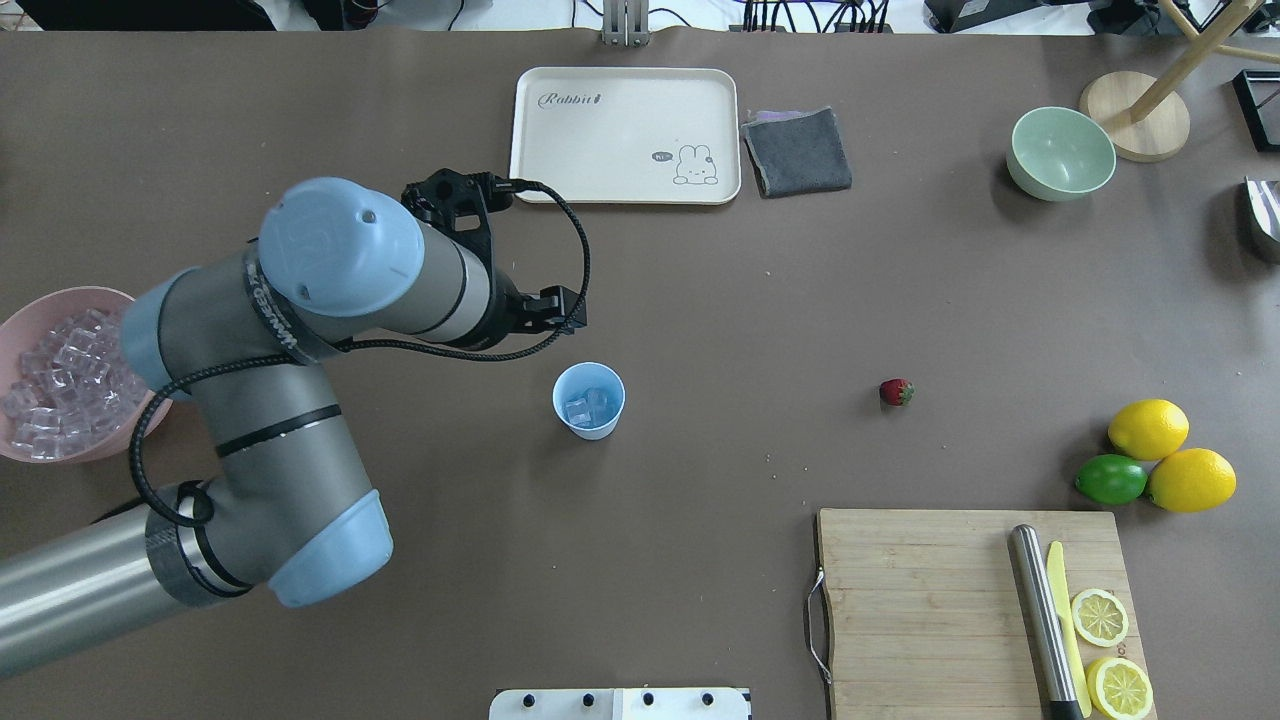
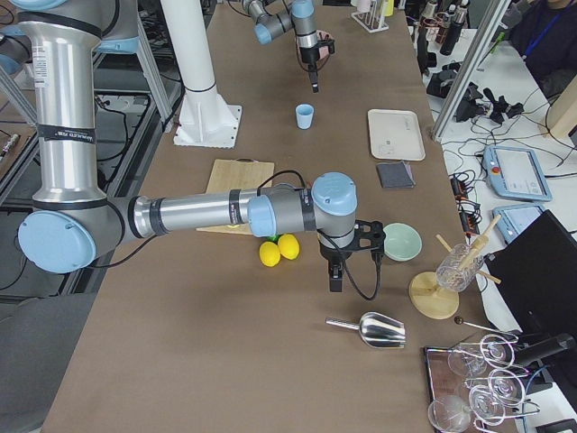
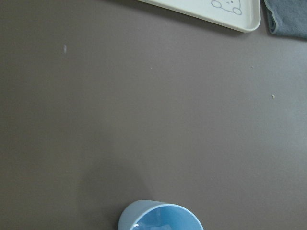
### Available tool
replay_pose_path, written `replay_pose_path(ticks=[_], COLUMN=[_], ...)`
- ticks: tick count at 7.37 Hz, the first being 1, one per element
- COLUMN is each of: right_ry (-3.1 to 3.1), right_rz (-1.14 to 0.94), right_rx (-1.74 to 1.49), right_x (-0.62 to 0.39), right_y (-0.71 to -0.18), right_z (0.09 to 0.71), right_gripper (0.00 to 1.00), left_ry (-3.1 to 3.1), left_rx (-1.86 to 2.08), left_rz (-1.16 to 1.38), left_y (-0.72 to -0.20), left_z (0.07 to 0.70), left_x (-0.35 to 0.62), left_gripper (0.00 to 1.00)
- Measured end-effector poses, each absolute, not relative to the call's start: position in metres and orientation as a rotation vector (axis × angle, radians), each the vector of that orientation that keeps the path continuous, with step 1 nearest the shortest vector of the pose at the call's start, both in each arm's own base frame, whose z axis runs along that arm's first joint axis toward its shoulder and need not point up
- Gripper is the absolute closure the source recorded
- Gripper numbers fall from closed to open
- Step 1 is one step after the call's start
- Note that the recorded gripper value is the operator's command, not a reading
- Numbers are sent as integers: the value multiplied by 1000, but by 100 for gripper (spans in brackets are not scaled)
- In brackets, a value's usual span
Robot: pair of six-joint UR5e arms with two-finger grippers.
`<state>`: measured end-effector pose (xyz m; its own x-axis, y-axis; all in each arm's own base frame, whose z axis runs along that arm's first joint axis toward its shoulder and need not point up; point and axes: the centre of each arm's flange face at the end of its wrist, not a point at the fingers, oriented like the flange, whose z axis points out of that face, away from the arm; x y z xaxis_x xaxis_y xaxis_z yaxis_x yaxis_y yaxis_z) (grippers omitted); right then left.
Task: Put ice and strawberries in cup
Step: 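Release the ice cube into the cup and move left gripper back, then lower the left gripper into the ice bowl for a third cube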
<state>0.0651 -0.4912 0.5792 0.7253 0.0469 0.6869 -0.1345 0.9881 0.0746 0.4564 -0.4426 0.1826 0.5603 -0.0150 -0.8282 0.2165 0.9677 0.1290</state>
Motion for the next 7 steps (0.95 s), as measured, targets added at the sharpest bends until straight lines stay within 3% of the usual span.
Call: replay_pose_path(ticks=[2, 4, 7], right_ry=[-758, -774, -802], right_rz=[98, 84, 71], right_rx=[122, 131, 134], right_x=[64, 52, 5], right_y=[-492, -499, -515], right_z=[578, 564, 523], right_gripper=[0, 0, 0], left_ry=[816, 723, 770], left_rx=[251, 291, 266], left_rz=[-57, 31, 100], left_y=[-483, -509, -491], left_z=[237, 337, 428], left_x=[392, 314, 241], left_gripper=[2, 2, 2])
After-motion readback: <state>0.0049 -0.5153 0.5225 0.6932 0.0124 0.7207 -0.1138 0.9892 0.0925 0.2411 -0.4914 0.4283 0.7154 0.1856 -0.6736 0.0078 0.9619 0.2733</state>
